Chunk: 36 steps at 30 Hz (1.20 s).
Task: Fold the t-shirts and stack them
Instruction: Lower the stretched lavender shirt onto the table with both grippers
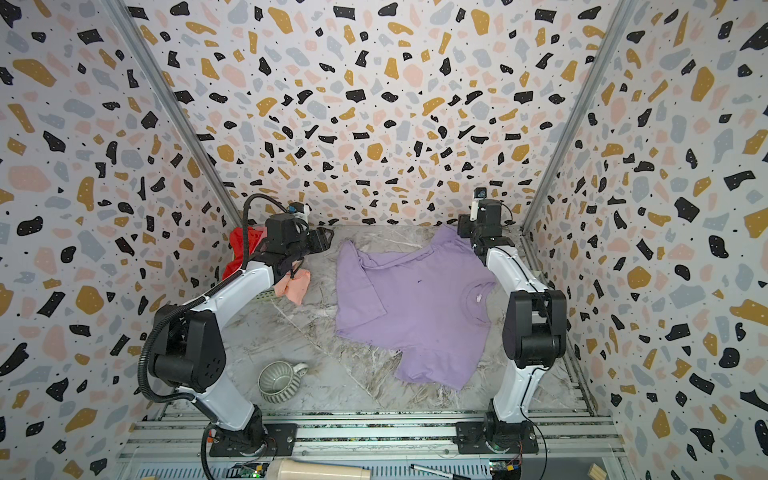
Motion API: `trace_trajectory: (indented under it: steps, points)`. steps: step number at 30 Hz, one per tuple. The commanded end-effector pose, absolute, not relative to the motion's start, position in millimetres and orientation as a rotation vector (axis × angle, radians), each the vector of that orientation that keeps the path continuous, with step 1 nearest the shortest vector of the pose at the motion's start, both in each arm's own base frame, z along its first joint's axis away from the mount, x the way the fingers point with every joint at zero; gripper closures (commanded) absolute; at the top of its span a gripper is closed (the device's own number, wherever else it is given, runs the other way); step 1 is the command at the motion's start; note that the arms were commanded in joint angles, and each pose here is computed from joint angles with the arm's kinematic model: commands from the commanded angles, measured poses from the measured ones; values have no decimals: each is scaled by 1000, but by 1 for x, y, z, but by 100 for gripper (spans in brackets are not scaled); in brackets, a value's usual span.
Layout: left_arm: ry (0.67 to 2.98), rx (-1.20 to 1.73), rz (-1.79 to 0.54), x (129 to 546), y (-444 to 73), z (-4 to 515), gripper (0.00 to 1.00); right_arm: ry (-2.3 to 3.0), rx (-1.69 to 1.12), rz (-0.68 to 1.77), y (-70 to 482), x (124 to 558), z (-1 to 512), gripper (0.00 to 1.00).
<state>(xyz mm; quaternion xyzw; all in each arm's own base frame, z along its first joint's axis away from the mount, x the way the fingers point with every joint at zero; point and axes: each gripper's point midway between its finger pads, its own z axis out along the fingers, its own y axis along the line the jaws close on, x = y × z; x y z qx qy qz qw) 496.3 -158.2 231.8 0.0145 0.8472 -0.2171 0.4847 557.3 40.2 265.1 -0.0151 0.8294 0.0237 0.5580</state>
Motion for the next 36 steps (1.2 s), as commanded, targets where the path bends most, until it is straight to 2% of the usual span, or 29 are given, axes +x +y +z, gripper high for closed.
trace_trajectory:
  steps: [1, 8, 15, 25, 36]
  points:
    - [2170, 198, -424, 462, -193, 206, 39, 1975, 58, 131, 39, 517, 286, 34]
    - [2292, 391, -353, 401, -261, 143, 44, 2162, 246, 158, 25, 438, 210, 33]
    - [2386, 537, -161, 377, -291, 85, 47, 2303, 340, 232, 29, 380, 136, 33]
    - [2429, 560, -146, 369, -310, 52, 52, 2416, 415, 305, 37, 349, 82, 33]
    - [2464, 610, -182, 367, -326, 32, 55, 2467, 493, 256, 24, 335, 56, 32]
